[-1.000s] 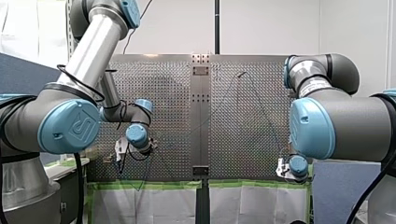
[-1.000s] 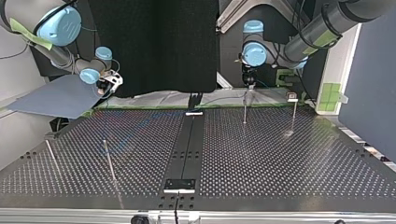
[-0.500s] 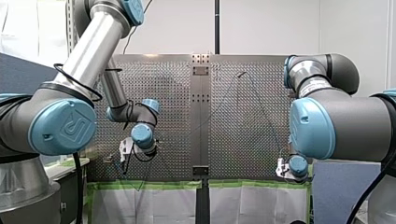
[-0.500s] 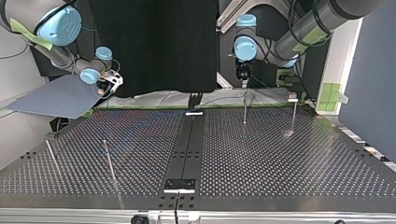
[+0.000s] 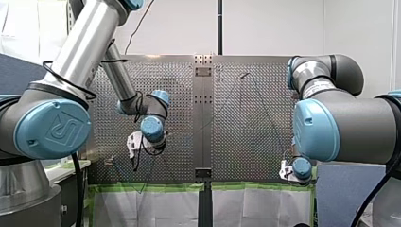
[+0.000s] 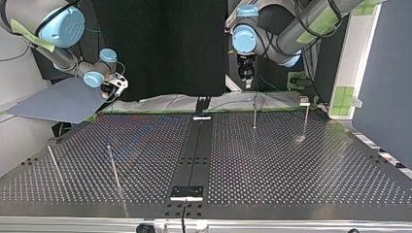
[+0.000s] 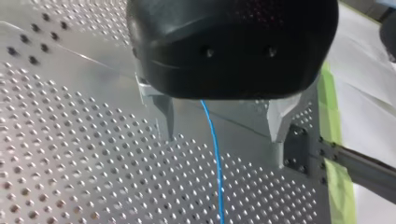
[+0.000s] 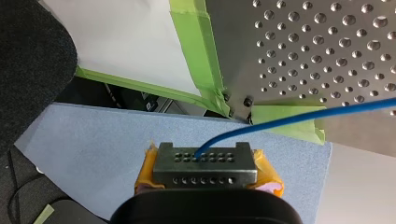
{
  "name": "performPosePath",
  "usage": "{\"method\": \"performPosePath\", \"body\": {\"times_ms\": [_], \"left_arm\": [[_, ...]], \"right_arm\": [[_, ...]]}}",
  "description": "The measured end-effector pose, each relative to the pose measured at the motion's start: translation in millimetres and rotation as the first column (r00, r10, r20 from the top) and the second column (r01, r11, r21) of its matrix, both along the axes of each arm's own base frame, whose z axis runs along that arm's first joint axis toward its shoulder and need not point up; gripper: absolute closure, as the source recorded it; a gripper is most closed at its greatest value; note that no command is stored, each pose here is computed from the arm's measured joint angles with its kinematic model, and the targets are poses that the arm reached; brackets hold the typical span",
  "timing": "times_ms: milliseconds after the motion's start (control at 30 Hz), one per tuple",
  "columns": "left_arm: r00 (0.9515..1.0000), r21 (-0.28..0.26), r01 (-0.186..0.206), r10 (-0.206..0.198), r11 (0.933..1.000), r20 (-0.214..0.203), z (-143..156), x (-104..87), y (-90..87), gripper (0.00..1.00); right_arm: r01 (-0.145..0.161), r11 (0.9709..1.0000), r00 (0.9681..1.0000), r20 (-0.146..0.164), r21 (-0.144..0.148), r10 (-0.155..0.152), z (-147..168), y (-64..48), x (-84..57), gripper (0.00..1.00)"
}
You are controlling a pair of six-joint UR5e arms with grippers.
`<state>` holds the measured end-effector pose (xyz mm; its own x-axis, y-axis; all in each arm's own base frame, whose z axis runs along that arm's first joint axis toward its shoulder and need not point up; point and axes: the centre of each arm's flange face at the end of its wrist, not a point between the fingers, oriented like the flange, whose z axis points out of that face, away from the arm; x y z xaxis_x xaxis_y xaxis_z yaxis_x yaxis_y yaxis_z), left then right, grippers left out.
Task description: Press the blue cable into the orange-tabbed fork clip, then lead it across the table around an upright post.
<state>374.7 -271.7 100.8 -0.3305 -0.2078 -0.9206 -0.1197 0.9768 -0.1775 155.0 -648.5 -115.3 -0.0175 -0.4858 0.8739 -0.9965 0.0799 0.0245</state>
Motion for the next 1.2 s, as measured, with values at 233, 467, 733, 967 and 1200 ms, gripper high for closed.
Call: {"method": "performPosePath", "body": {"times_ms": [233,467,733,967,1200], "left_arm": [[0.9998,-0.036,-0.016,0.016,0.9992,0.013,25.7,-20.9,-14.0,0.01],[0.9994,-0.042,-0.019,0.020,0.9990,0.030,51.5,-43.5,-26.0,0.01],[0.9958,-0.054,-0.012,0.016,0.9985,0.090,83.2,-66.9,-40.5,0.01],[0.9919,-0.061,-0.007,0.014,0.9981,0.126,106.3,-87.2,-48.7,0.01],[0.9833,-0.108,-0.004,0.024,0.9941,0.180,132.0,-108.7,-56.9,0.01]], "right_arm": [[-0.004,1.0000,1.0000,0.001,-0.002,0.004,0.5,-0.7,1.3,1.00],[-0.031,0.9995,0.9994,0.014,-0.007,0.031,1.3,-2.5,5.0,1.00],[-0.064,0.9978,0.9975,0.030,-0.018,0.065,3.5,-6.3,10.1,1.00],[-0.086,0.9960,0.9953,0.044,-0.023,0.087,4.1,-7.5,12.8,1.00],[-0.095,0.9951,0.9941,0.051,-0.027,0.096,4.8,-8.6,14.0,1.00]]}}
